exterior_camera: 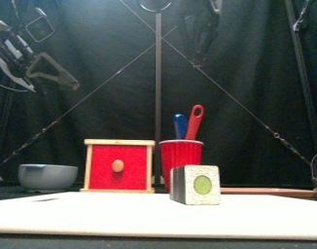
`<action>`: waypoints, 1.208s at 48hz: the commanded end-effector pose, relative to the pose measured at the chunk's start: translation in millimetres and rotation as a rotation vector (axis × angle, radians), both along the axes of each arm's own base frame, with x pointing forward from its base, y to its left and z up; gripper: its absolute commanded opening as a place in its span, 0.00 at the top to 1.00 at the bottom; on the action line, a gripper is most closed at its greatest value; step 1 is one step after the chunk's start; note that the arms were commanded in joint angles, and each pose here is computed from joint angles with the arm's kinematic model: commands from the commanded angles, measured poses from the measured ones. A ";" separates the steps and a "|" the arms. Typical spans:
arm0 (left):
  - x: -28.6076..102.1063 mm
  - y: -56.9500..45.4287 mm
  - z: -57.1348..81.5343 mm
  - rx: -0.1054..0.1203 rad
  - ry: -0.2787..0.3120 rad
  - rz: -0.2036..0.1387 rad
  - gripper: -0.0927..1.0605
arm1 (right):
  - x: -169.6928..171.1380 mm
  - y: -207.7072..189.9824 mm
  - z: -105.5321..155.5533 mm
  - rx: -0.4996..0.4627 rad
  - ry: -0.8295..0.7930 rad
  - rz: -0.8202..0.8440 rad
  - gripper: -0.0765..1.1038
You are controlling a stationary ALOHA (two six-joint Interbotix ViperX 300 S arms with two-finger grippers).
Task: Place sushi on board then cut the sushi with the knife then place the pieces on the plate
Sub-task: Pick knife at handle with right hand
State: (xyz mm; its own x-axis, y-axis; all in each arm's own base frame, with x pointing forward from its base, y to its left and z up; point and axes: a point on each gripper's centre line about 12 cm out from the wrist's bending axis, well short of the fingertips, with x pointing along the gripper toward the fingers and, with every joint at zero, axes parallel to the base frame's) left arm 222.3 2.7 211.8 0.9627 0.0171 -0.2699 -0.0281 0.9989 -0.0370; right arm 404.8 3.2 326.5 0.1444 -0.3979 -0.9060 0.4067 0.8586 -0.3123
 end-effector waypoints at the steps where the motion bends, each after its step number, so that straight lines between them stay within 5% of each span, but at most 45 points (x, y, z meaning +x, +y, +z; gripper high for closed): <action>1: 1.9 0.8 3.5 -0.005 -0.011 0.006 0.94 | 2.5 -17.0 10.1 0.011 0.039 0.045 0.23; 13: 1.3 2.4 2.4 -0.031 -0.010 0.023 0.94 | 19.5 -36.2 -12.2 0.020 0.202 0.162 0.23; 58: -3.4 12.5 -6.3 -0.029 0.014 0.070 0.94 | 26.1 -73.4 -77.7 0.000 0.415 0.143 0.23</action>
